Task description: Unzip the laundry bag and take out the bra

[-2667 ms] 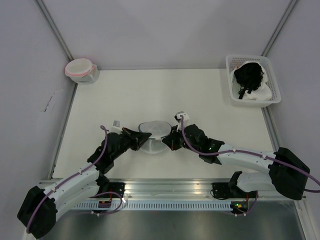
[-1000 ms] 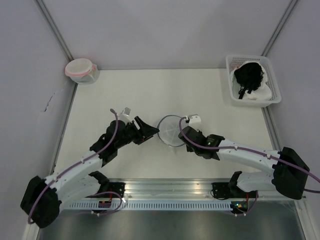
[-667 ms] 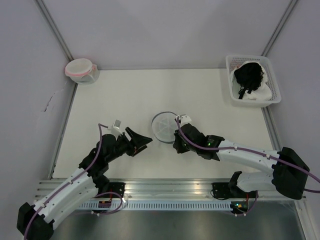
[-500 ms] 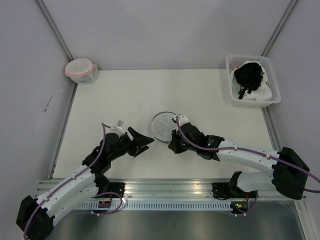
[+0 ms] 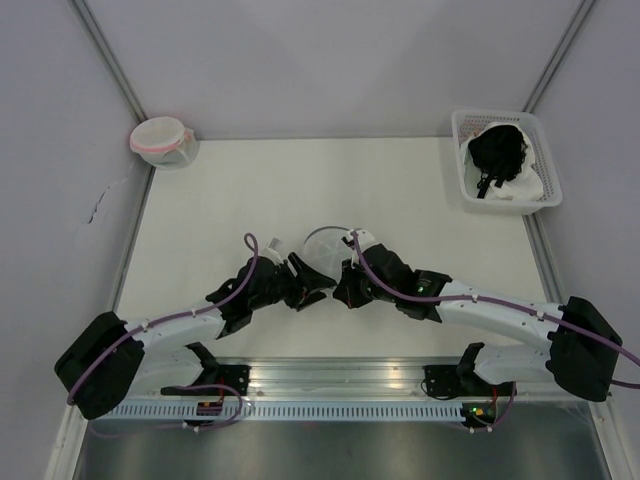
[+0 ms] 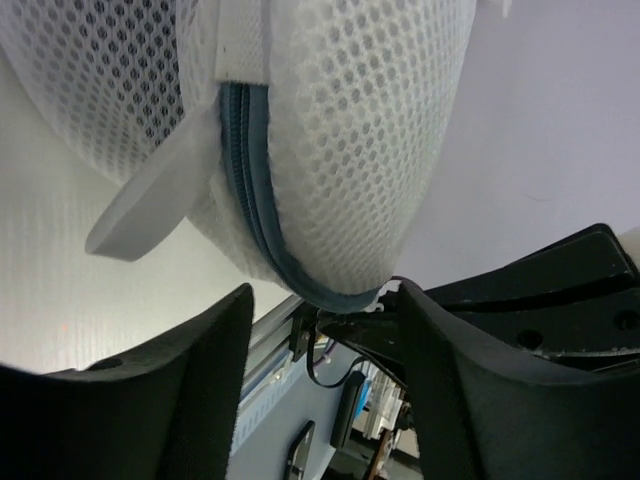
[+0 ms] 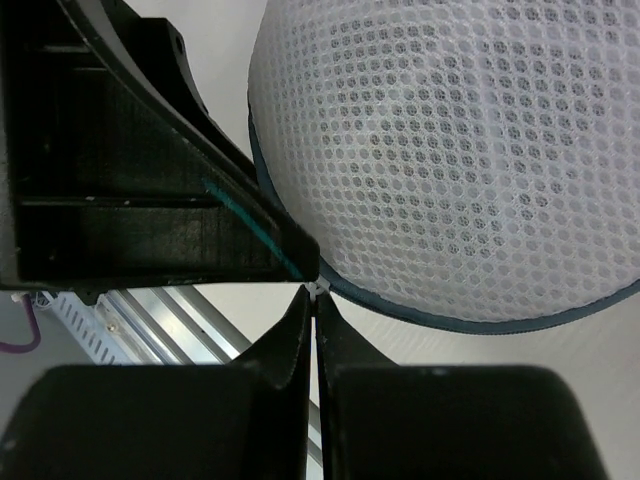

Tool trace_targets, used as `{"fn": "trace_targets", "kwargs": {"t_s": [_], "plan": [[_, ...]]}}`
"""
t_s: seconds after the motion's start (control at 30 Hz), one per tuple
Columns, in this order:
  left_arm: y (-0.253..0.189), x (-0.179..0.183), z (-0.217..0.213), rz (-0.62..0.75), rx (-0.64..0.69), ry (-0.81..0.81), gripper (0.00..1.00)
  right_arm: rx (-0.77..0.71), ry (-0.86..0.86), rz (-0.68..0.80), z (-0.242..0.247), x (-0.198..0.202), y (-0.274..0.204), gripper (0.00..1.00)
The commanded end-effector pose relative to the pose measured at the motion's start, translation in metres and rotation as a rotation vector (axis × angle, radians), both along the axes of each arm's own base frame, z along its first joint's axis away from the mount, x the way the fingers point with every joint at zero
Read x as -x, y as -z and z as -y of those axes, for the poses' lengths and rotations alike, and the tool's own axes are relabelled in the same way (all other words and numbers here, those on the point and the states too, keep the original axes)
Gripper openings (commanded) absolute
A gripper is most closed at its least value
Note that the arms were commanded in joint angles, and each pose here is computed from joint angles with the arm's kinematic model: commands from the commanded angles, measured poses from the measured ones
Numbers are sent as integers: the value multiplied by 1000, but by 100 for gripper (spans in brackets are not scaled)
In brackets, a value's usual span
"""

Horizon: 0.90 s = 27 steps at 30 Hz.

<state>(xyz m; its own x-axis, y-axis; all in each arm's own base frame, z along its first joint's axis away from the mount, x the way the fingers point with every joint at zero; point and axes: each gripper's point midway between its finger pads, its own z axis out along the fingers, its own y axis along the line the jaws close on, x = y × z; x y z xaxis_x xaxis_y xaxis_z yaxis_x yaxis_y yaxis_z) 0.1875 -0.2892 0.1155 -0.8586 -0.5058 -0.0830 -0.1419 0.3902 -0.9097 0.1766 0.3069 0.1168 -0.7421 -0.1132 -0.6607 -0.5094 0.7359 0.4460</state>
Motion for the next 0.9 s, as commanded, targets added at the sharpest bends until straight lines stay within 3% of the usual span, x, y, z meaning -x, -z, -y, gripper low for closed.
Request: {"fn": "trace_targets", "kwargs": {"t_s": [0.0,0.03,0.17,0.23,0.33,0.53,0.87], "plan": [[-40,-22,8,86,106,-76,61,-43,-38,32,-4,4,-14,0],[-39,-23,7,87,98,-83,56,-40,-40,29,-2,5,-15,1],[-39,-29,2,98,65,-121,12,-2,-33,25,7,8,-9,0],[-36,-30,1,94,52,-125,3,33,-31,14,14,11,-5,0],[-34,-30,0,94,42,-129,2,138,18,-7,35,11,8,0],[-34,-22,4,116,8,-52,2,469,315,18,107,-13,35,0],[-42,-12,18,176,-91,156,2,626,556,198,145,-69,18,0]]}}
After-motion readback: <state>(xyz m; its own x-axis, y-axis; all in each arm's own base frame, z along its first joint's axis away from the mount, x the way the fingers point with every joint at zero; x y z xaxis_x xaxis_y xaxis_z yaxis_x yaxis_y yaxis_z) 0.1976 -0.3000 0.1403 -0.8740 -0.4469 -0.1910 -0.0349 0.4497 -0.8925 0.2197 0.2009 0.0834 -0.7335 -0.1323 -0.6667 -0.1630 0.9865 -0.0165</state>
